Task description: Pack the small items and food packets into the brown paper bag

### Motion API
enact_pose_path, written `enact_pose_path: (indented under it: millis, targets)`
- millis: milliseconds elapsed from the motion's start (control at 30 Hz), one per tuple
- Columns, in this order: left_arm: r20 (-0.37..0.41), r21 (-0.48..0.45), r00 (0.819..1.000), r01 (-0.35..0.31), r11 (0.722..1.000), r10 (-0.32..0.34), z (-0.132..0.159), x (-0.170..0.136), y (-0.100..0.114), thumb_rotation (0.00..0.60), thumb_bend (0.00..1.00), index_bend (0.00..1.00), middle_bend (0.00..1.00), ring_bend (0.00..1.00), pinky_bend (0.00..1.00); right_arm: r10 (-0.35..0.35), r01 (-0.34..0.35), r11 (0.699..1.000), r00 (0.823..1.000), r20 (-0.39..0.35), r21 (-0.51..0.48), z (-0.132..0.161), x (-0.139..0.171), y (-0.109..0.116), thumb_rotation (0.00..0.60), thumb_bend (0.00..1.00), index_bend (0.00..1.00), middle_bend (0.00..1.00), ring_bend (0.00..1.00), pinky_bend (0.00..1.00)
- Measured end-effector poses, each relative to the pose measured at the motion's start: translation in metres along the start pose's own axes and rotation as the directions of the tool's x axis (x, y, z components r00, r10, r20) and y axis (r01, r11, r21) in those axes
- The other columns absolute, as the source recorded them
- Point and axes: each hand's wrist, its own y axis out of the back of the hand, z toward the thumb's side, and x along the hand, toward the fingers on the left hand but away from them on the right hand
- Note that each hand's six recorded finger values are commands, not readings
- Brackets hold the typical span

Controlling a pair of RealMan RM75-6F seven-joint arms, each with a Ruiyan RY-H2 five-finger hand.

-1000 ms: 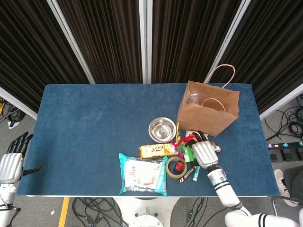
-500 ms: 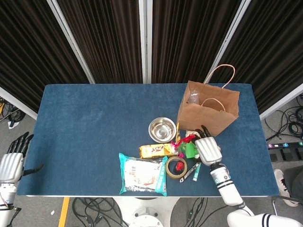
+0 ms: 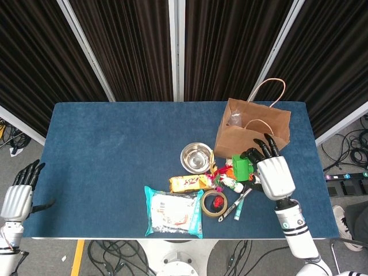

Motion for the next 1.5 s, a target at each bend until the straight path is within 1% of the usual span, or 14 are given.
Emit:
enact_pose_path:
  millis: [67,167,267,400,533,600,700,767,967,1100,1200,1333,1400,1500]
  targets:
    - [0.003,0.002,1.000,-0.003,1.000,0.003,0.003,0.002,0.000,0.600,0.13,0.08,0.06,0.00,0.12,-0.047,0.047,0.999,0.999,-0.019,-0.011,0.008,-0.003,0.016,0.600,0.08,0.50,0.43,0.16,0.05]
    - [0.005,0.003,1.000,-0.008,1.000,0.008,0.005,0.004,0.001,0.600,0.13,0.08,0.06,0.00,0.12,-0.126,0.126,0.992,0.991,-0.044,-0.018,0.018,-0.011,0.044,0.600,0.09,0.50,0.43,0.16,0.05]
    - [0.004,0.003,1.000,-0.010,1.000,0.010,0.006,0.004,0.003,0.600,0.13,0.08,0.06,0.00,0.12,-0.200,0.200,0.980,0.978,-0.060,-0.012,0.026,-0.020,0.071,0.600,0.09,0.50,0.43,0.16,0.05]
    - [0.002,0.005,1.000,-0.008,1.000,0.008,0.006,0.003,0.003,0.600,0.13,0.08,0.06,0.00,0.12,-0.299,0.301,0.953,0.952,-0.069,0.022,0.030,-0.037,0.101,0.600,0.09,0.50,0.43,0.17,0.06]
    - [0.002,0.003,1.000,-0.010,1.000,0.010,0.006,0.004,0.004,0.600,0.13,0.08,0.06,0.00,0.12,-0.370,0.375,0.922,0.927,-0.066,0.093,0.025,-0.054,0.121,0.600,0.09,0.50,0.43,0.17,0.06]
    - [0.002,0.005,1.000,-0.010,1.000,0.010,0.006,0.004,0.003,0.600,0.13,0.08,0.06,0.00,0.12,-0.390,0.394,0.910,0.919,-0.055,0.132,0.017,-0.062,0.126,0.600,0.08,0.50,0.43,0.17,0.06]
    - [0.002,0.005,1.000,-0.008,1.000,0.008,0.006,0.005,0.003,0.600,0.13,0.08,0.06,0.00,0.12,-0.406,0.403,0.896,0.914,-0.024,0.184,0.003,-0.073,0.129,0.600,0.08,0.50,0.43,0.17,0.06]
    - [0.003,0.003,1.000,-0.007,1.000,0.007,0.007,0.005,0.002,0.600,0.13,0.08,0.06,0.00,0.12,-0.406,0.396,0.894,0.914,0.003,0.211,-0.008,-0.079,0.128,0.600,0.08,0.50,0.43,0.17,0.06]
    - [0.003,0.008,1.000,0.000,1.000,0.000,0.007,0.006,0.000,0.600,0.13,0.08,0.06,0.00,0.12,-0.372,0.335,0.900,0.924,0.093,0.277,-0.049,-0.095,0.113,0.600,0.08,0.50,0.43,0.17,0.06]
    - [0.000,0.010,1.000,-0.003,1.000,0.003,0.006,0.007,0.002,0.600,0.13,0.08,0.06,0.00,0.12,-0.327,0.272,0.916,0.932,0.158,0.295,-0.080,-0.103,0.094,0.600,0.08,0.50,0.43,0.17,0.06]
    - [-0.001,0.014,1.000,-0.003,1.000,0.003,0.006,0.007,0.002,0.600,0.13,0.08,0.06,0.00,0.12,-0.273,0.220,0.941,0.942,0.195,0.257,-0.094,-0.104,0.074,0.600,0.08,0.50,0.43,0.17,0.06]
    - [0.000,0.016,1.000,0.002,1.000,-0.002,0.007,0.007,0.001,0.600,0.13,0.08,0.06,0.00,0.12,-0.191,0.150,0.971,0.956,0.223,0.188,-0.099,-0.104,0.047,0.600,0.08,0.50,0.43,0.17,0.06]
    - [0.000,0.016,1.000,0.002,1.000,-0.002,0.006,0.007,0.001,0.600,0.13,0.08,0.06,0.00,0.12,-0.159,0.120,0.978,0.959,0.235,0.171,-0.101,-0.103,0.035,0.600,0.08,0.50,0.43,0.17,0.06]
    - [-0.005,0.014,1.000,0.001,1.000,-0.001,0.005,0.007,0.001,0.600,0.13,0.08,0.06,0.00,0.12,-0.141,0.103,0.982,0.959,0.244,0.160,-0.103,-0.102,0.028,0.600,0.08,0.50,0.43,0.17,0.06]
